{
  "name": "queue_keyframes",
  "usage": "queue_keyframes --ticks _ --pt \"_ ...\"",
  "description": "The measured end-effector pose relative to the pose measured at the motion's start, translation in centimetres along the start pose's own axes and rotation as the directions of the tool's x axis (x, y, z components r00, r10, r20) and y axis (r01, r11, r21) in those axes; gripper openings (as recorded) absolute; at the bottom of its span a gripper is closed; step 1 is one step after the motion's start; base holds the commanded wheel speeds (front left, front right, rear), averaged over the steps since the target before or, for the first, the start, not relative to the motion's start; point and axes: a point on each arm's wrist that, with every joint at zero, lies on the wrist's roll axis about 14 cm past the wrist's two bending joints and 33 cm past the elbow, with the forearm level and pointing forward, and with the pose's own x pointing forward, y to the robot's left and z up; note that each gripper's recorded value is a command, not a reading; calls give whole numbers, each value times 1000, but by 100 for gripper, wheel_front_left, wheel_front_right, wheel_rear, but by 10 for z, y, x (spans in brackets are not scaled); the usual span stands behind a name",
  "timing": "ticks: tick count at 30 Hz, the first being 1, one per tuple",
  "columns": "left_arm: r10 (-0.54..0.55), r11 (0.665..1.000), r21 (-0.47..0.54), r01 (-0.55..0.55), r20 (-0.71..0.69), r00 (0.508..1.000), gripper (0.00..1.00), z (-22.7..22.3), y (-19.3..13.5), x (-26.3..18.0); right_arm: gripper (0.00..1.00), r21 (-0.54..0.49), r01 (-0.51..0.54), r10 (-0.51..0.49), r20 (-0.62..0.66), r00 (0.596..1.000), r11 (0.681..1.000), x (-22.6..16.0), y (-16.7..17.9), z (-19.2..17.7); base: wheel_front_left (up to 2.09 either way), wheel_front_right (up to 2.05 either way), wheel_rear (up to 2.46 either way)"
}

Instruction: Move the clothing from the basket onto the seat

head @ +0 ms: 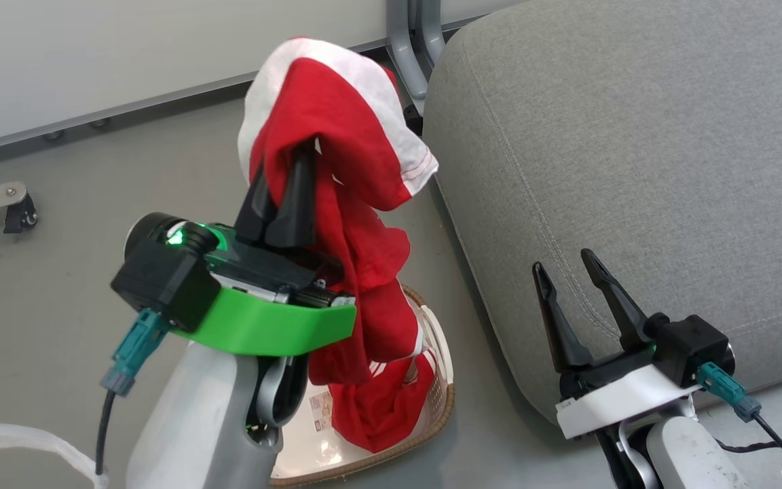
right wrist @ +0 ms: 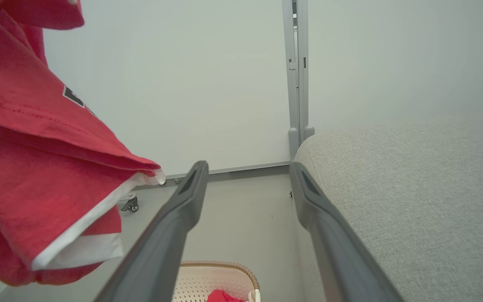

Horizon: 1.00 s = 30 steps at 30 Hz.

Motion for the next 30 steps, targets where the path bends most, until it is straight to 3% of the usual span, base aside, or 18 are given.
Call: queue_keyframes --ticks 8,22,26,30 --pt "-30 1000 -7 30 -16 999 0 -3 -13 -1 100 3 -2 2 7 1000 1000 -6 3 3 0 0 0" --pt "3 1000 4 -3 -17 1000 0 -2 -4 -2 100 50 -27 27 5 1000 998 -6 13 1 0 0 0" --pt "37 999 22 -36 -25 999 0 -4 3 -3 100 46 -126 126 3 992 991 -8 36 3 0 0 0" --pt "57 998 31 -56 -26 998 0 -4 7 -4 100 70 -266 265 27 964 961 -11 73 13 0 0 0"
